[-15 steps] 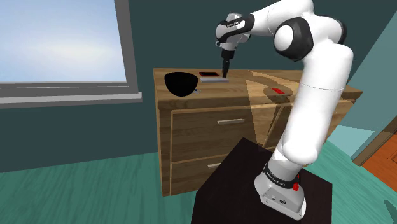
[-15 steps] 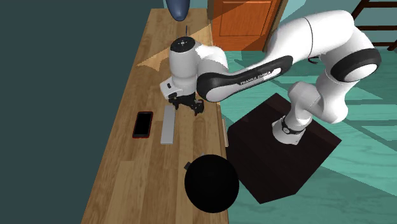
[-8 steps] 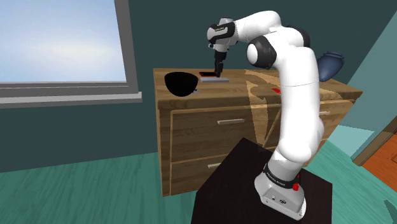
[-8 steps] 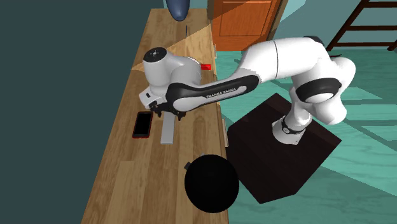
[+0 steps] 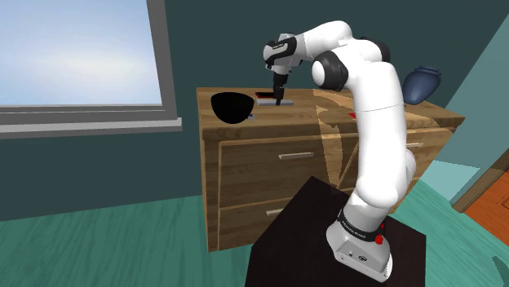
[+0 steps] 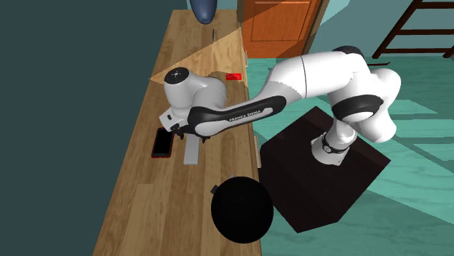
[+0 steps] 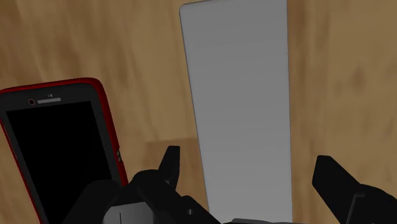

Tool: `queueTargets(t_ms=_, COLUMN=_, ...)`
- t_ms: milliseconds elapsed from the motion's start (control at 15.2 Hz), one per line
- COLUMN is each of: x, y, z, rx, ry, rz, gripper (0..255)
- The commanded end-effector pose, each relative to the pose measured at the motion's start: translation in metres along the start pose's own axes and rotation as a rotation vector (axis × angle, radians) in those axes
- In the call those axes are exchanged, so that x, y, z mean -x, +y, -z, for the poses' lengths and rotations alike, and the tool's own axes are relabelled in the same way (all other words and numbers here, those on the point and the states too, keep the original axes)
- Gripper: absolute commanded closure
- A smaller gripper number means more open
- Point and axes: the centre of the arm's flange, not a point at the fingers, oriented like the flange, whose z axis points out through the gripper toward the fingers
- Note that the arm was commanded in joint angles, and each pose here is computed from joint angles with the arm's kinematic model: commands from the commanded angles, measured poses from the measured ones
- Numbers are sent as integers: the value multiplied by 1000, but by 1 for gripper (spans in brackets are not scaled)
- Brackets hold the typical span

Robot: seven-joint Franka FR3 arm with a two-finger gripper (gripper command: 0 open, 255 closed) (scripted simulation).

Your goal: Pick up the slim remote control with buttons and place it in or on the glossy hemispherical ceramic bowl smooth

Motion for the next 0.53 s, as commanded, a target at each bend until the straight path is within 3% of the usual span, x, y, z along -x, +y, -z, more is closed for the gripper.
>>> queueTargets(t_ms=0, x=0, y=0, z=-4, rx=0, ry=0, rz=0, gripper=0)
queueTargets(t_ms=396, x=0, y=0, z=-4, rx=0, ry=0, rz=0, gripper=0)
queueTargets(t_ms=462, x=0, y=0, z=-4, rx=0, ry=0, rz=0, gripper=255)
